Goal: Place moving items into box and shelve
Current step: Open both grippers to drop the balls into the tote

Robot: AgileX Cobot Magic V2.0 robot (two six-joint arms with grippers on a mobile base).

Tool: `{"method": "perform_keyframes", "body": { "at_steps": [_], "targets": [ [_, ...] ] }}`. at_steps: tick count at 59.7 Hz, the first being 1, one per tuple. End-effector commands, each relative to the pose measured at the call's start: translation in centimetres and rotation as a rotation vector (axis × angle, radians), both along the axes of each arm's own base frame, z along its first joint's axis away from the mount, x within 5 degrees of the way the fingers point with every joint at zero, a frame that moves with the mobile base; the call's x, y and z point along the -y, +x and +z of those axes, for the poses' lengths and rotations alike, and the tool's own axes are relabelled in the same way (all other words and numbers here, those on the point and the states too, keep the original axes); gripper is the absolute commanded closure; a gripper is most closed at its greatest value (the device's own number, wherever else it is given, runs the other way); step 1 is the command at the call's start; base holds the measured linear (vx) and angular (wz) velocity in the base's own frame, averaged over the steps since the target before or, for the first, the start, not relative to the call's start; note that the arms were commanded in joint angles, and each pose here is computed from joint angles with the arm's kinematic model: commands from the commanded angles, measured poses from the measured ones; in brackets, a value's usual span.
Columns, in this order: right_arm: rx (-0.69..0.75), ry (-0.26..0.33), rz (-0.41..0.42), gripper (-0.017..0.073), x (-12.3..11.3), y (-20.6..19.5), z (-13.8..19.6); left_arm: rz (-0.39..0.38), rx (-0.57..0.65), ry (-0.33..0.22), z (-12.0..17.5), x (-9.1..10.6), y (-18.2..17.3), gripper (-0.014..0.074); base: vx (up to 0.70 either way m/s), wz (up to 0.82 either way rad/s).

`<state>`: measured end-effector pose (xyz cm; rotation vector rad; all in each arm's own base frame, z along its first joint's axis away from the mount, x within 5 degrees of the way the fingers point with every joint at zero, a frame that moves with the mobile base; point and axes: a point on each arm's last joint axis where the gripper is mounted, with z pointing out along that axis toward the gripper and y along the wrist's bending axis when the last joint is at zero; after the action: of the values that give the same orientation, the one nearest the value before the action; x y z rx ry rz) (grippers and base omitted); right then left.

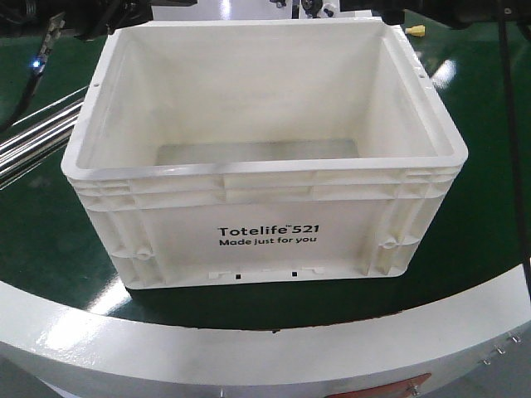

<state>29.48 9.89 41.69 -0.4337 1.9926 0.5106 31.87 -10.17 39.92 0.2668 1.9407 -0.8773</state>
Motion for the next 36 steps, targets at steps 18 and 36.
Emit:
{"method": "perform_keyframes", "body": {
  "at_steps": [18,36],
  "targets": [
    [-0.052,-0.166,-0.314,0.0004,3.3,-0.2,4.1,0.212,0.013,0.053,4.6,-1.8,-0.7,0.0015,0.00,0.00],
    [-0.319,-0.201,-0.328,0.0008,2.7,2.1,5.8,0.335,-0.094,0.280,6.6,-3.6,-1.1,0.0018,0.00,0.00]
  ]
}}
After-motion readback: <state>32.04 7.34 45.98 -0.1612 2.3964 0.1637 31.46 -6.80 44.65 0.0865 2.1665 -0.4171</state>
